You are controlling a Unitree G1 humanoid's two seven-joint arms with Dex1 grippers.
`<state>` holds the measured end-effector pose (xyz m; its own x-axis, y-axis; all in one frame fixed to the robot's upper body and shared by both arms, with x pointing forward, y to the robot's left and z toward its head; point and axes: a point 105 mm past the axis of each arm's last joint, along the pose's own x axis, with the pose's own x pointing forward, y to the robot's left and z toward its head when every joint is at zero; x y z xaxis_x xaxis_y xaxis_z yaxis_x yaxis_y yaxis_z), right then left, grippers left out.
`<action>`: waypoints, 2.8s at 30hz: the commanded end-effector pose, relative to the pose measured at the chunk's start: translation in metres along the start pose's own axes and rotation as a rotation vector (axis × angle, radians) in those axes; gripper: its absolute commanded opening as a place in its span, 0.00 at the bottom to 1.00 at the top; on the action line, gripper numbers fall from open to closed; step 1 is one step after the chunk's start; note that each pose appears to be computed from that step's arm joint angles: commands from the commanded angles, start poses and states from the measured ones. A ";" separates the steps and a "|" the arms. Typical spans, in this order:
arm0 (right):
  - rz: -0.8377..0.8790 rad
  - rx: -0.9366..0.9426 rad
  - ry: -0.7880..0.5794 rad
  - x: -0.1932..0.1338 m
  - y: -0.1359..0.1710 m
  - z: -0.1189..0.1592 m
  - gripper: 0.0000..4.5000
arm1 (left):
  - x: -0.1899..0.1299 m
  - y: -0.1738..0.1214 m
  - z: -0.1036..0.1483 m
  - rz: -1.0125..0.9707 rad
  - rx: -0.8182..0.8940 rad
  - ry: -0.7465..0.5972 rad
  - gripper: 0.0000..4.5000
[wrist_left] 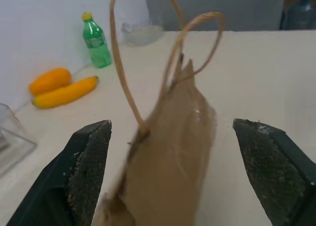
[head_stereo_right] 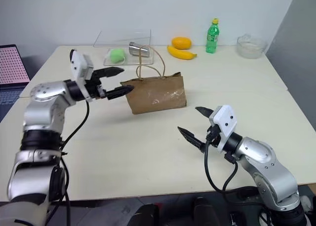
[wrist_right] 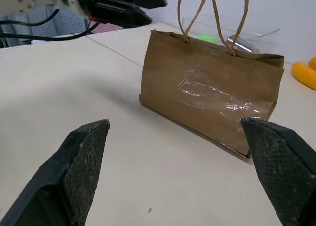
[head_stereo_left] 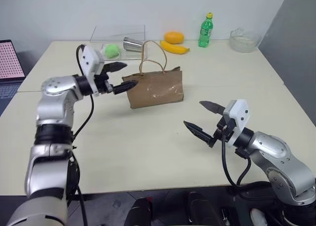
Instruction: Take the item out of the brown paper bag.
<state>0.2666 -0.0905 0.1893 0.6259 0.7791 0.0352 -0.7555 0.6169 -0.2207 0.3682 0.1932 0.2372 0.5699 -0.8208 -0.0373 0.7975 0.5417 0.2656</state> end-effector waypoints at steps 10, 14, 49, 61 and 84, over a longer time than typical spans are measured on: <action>0.165 0.003 -0.070 0.000 0.021 0.023 1.00 | -0.006 -0.058 -0.060 0.047 -0.061 0.142 0.28; 0.212 0.000 -0.059 -0.004 0.027 0.028 1.00 | 0.005 -0.044 -0.074 0.130 -0.068 0.124 0.01; 0.183 -0.014 -0.016 -0.015 0.028 0.035 1.00 | 0.045 0.027 -0.086 0.282 0.161 0.142 0.01; 0.096 -0.023 -0.049 -0.011 0.014 0.039 1.00 | 0.008 -0.028 -0.049 0.144 0.087 -0.032 0.09; -0.094 -0.441 0.091 0.124 -0.131 0.051 0.01 | -0.032 -0.101 -0.010 0.195 0.060 -0.097 1.00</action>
<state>0.4235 -0.0734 0.2597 0.7083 0.7056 -0.0178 -0.5997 0.5883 -0.5425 0.2734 0.1665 0.1964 0.7019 -0.7053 0.0991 0.6637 0.6982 0.2683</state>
